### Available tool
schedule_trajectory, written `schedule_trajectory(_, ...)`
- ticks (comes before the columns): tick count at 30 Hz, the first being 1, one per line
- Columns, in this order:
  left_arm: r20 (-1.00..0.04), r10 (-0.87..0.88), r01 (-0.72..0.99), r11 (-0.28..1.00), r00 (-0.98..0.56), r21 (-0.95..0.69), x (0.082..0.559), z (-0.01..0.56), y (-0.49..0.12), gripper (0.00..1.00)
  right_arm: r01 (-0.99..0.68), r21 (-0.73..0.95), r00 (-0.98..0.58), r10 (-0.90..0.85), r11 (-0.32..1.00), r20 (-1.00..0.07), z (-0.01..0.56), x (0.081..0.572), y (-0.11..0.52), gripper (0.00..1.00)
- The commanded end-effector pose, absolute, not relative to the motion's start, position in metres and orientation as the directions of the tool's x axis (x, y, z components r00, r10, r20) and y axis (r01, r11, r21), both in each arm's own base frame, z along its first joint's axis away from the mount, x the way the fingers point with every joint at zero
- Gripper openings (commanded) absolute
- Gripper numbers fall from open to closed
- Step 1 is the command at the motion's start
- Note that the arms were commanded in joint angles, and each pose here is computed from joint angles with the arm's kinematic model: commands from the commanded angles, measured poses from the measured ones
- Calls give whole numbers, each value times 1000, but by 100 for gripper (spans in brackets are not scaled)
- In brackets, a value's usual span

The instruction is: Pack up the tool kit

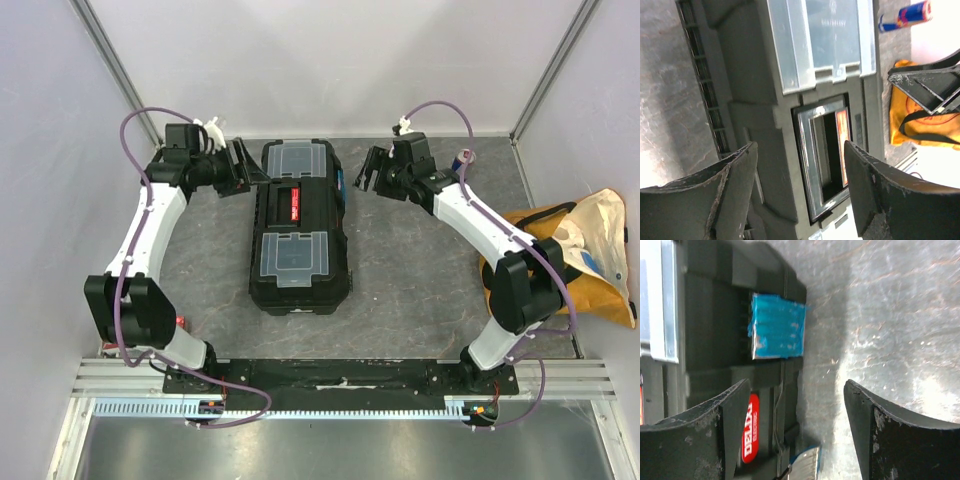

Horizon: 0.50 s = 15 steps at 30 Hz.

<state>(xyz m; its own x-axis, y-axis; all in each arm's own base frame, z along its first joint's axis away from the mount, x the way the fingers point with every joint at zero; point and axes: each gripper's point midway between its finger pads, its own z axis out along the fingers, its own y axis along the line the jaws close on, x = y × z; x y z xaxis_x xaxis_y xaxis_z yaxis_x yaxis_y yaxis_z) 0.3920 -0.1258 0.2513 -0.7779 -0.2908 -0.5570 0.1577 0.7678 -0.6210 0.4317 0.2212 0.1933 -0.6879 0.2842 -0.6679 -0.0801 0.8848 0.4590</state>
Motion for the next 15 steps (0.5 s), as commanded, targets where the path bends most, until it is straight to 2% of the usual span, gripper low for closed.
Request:
schedule_trajectory(1,-582,-138,237,820,-801,-521,362,232,-143,76,-198,522,-707,248,830,-662,207,406,238,82)
schedule_trajectory(12,-563,16,239,915,-826,-325,343,192,-155,75,-161,537,-740,259,828,-621,188,383,232,81)
schedule_trajectory(15,-535,48,231,931,-843,-281,345,180,-153,65,-138,536,-749,267,833,-606,179,377,228,81)
